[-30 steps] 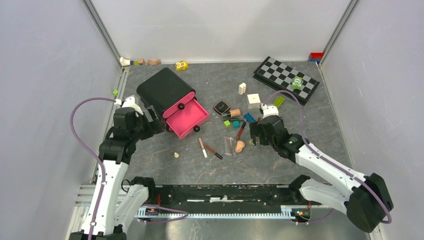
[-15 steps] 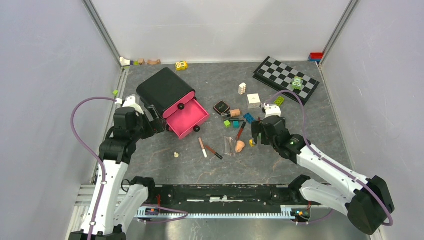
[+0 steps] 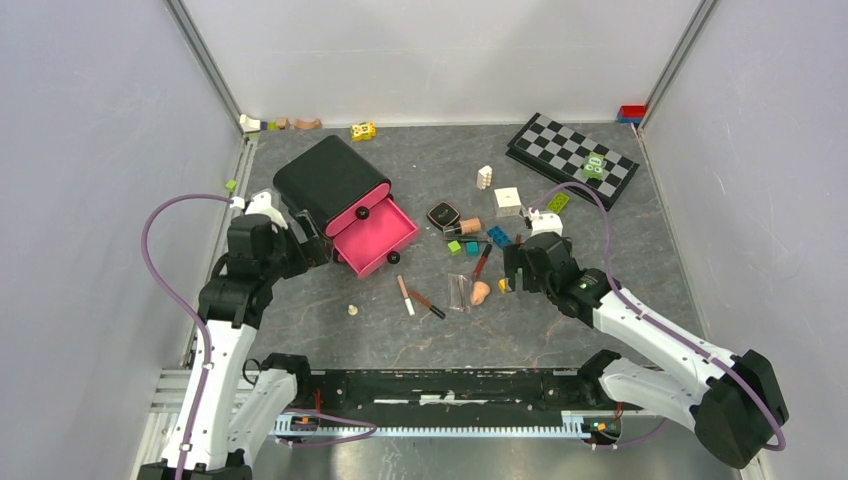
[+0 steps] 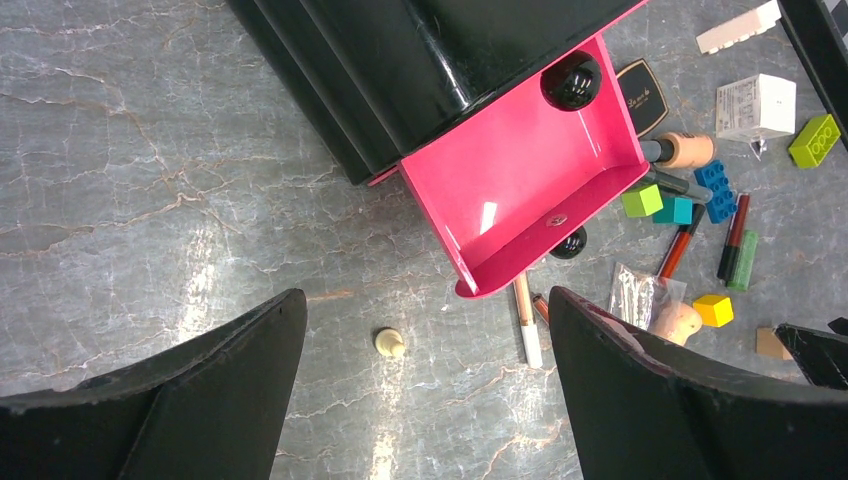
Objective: Organize the makeup
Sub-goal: Pick up the makeup from the center of the board.
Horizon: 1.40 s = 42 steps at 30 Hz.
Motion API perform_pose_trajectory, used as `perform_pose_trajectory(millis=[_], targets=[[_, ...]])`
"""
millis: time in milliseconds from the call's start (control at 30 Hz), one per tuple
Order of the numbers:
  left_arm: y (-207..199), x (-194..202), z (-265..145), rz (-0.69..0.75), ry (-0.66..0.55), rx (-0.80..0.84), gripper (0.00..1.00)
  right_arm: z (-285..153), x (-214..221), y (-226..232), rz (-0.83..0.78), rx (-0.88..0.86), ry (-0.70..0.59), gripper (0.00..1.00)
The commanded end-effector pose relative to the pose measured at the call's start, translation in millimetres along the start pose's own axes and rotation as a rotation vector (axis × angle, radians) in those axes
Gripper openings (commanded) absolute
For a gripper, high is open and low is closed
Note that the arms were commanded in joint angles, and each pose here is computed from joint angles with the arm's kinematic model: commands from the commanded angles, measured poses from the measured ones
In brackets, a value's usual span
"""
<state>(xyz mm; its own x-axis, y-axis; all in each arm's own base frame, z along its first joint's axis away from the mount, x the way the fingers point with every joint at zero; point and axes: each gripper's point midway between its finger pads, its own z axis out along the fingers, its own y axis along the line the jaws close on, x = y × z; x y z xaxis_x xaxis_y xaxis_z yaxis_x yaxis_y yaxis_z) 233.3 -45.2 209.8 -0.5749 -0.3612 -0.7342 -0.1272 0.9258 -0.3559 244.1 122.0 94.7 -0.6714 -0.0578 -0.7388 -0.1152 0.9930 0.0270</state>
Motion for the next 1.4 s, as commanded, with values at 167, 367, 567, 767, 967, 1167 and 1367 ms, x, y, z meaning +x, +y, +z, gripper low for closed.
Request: perform_pose_trajectory(millis=[167,367,567,767,967,1167,1367], targets=[[-4,-5,4,0.033,-0.02,0.025,0.97,-2,-4,-4,0.05,0.031,-0.014,0.98],[-4,-4,6,0.033,-0.011,0.023,0.97,-1,-14,-2,-0.027,0.024,-0.021,0.98],[-4,-4,6,0.032,-0.009,0.024,0.97,0,-14,-1,-0.015,0.031,-0.004,0.98],[-4,-3,7,0.033,-0.005,0.023,0.97,1,-15,5,-0.039,-0.001,0.011,0.98],[-4,-3,7,0.032,-0.004,0.022,0.97,0,-13,27,-0.085,-0.136,0.012,0.93],[-4,-3,7,0.032,-0.002,0.022,0.97,2,-7,44,-0.113,-0.235,0.027,0.89],[-4,-3,7,0.032,-0.006,0.022,0.97,4,-5,42,-0.101,-0.223,0.032,0.89]])
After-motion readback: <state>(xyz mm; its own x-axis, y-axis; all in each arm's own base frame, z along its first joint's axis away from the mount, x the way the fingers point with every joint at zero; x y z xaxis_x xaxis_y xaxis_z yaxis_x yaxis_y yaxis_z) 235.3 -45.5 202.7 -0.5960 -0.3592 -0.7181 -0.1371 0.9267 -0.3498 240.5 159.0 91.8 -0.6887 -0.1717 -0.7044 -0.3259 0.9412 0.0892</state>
